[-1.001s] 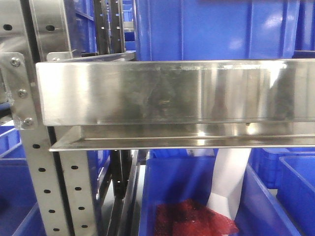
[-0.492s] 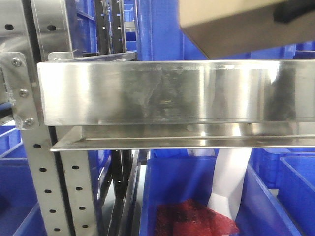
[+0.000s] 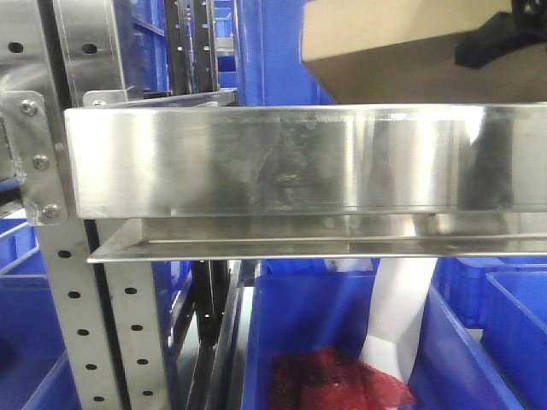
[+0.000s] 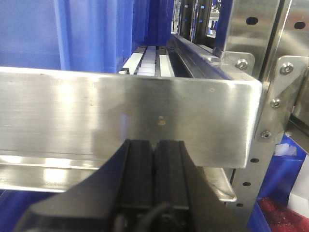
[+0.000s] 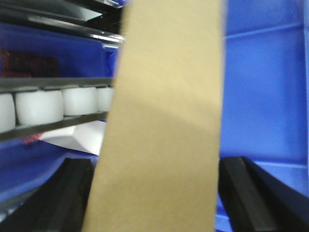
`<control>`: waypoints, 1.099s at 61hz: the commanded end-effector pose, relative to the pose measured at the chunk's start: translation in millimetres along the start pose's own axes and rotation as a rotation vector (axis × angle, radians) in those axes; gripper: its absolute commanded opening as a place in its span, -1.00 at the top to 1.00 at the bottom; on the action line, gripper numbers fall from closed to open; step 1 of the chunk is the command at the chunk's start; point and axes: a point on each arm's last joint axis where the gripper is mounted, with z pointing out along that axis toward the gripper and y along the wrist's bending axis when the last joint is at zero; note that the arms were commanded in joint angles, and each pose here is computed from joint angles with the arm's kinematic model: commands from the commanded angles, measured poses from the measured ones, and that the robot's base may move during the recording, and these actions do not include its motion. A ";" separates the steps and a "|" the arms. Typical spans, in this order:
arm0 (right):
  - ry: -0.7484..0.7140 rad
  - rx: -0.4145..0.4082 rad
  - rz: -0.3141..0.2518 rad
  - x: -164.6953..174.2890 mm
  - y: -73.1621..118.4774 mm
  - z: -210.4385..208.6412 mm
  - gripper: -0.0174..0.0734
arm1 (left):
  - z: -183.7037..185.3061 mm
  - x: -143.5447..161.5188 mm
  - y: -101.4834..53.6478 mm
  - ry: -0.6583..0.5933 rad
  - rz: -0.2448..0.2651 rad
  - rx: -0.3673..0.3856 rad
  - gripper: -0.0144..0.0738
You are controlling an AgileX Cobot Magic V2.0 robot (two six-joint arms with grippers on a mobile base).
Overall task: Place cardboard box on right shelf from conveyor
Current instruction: 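Lower the box onto the shelf rollers with the right gripper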
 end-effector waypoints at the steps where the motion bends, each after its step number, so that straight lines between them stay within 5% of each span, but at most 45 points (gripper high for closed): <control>1: -0.055 0.127 0.051 -7.0 -20.7 -12.5 -0.78 | -1.0 -5.4 0.3 -0.092 -0.005 -0.002 0.94; 14: -0.054 0.092 0.200 -6.4 -17.9 -13.8 -0.78 | -1.0 -5.4 0.3 -0.092 -0.005 -0.002 0.94; 26: -0.097 0.091 0.535 -8.6 -19.8 -23.2 -0.78 | -1.0 -5.4 0.3 -0.092 -0.005 -0.002 0.94; 37: -0.150 0.104 0.941 -8.0 -19.8 -44.2 -0.78 | -1.0 -5.4 0.3 -0.092 -0.005 -0.002 0.94; 49: -0.235 0.155 1.248 1.5 -2.7 -79.9 -0.74 | -1.0 -5.4 0.3 -0.092 -0.005 -0.002 0.94; 55: -0.288 0.191 1.317 8.5 10.8 -104.7 -0.45 | -1.0 -5.4 0.3 -0.092 -0.005 -0.002 0.94; 67: -0.410 0.275 1.312 21.6 39.9 -155.4 0.31 | -1.0 -5.4 0.3 -0.092 -0.005 -0.002 0.94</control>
